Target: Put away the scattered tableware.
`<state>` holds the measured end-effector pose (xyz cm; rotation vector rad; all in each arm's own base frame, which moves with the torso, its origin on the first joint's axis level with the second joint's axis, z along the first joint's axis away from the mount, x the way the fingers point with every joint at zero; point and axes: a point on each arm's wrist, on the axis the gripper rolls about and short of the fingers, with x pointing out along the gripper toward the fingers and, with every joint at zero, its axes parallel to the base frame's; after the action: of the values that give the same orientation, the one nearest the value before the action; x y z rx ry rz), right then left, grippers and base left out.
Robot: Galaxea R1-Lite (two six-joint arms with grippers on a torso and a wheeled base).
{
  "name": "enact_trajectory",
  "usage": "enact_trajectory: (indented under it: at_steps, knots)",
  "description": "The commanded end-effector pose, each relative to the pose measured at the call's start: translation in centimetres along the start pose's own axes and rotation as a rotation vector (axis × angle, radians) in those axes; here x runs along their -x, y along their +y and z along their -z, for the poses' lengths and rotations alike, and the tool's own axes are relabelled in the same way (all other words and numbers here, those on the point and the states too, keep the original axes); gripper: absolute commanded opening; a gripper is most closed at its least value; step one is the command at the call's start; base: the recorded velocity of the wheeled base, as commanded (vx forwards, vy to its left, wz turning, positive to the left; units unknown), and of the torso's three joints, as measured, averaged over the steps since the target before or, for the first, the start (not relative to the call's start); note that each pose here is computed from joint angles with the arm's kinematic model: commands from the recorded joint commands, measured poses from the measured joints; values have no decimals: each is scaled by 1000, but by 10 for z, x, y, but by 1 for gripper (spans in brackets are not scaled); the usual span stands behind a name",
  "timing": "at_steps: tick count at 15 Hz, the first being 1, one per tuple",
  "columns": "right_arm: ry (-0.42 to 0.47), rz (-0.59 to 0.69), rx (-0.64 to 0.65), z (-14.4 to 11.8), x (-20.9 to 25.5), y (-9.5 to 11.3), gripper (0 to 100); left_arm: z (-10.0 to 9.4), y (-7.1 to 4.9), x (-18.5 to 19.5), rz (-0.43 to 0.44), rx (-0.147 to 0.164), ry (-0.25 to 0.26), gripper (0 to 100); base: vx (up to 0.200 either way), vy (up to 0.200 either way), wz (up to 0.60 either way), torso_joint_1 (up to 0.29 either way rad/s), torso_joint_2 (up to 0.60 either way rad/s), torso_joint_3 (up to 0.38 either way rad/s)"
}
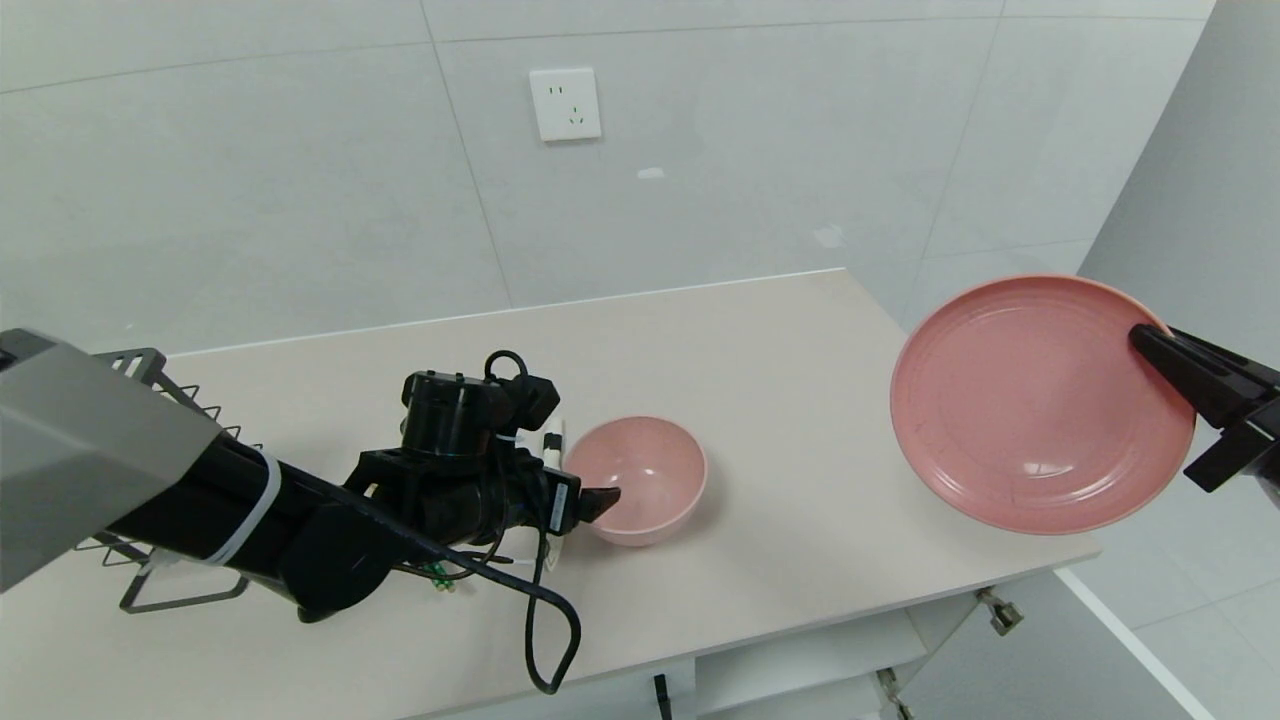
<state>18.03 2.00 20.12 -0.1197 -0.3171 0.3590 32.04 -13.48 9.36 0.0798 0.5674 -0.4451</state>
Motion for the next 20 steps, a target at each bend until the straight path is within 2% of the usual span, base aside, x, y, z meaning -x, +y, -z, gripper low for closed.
enact_trajectory:
  at_steps: [1, 4, 5, 7, 8, 10, 14, 15, 18, 20]
  knots:
    - [1, -1, 0, 0, 0, 0, 0, 0, 0, -1, 0, 0, -1, 100, 0, 0, 0, 0, 0, 0]
    - [1, -1, 0, 0, 0, 0, 0, 3, -2, -4, 13, -2, 9, 100, 0, 0, 0, 0, 0, 0]
    - [1, -1, 2, 0, 0, 0, 0, 4, -2, -5, 20, -2, 13, 0, 0, 0, 0, 0, 0, 0]
    - [1, -1, 2, 0, 0, 0, 0, 3, -3, -4, 22, 3, 9, 0, 0, 0, 0, 0, 0, 0]
    - [1, -1, 2, 0, 0, 0, 0, -2, -4, 0, 23, 7, -9, 0, 0, 0, 0, 0, 0, 0]
    - [-5, 0, 4, -1, 0, 0, 0, -19, -3, 15, 23, 3, -94, 0, 0, 0, 0, 0, 0, 0]
    - [-5, 0, 5, -1, 0, 0, 0, -56, 7, 46, 7, -9, -338, 0, 0, 0, 0, 0, 0, 0]
    - [-5, 0, 5, -1, 0, 0, 0, -60, 8, 53, 9, -12, -378, 0, 0, 0, 0, 0, 0, 0]
    - [-15, -20, -4, -3, -1, 4, 0, -64, 8, 80, 9, -24, -482, 0, 0, 0, 0, 0, 0, 0]
    - [-43, -59, -15, -9, -1, 11, 0, -49, 5, 102, 12, -6, -482, 0, 0, 0, 0, 0, 0, 0]
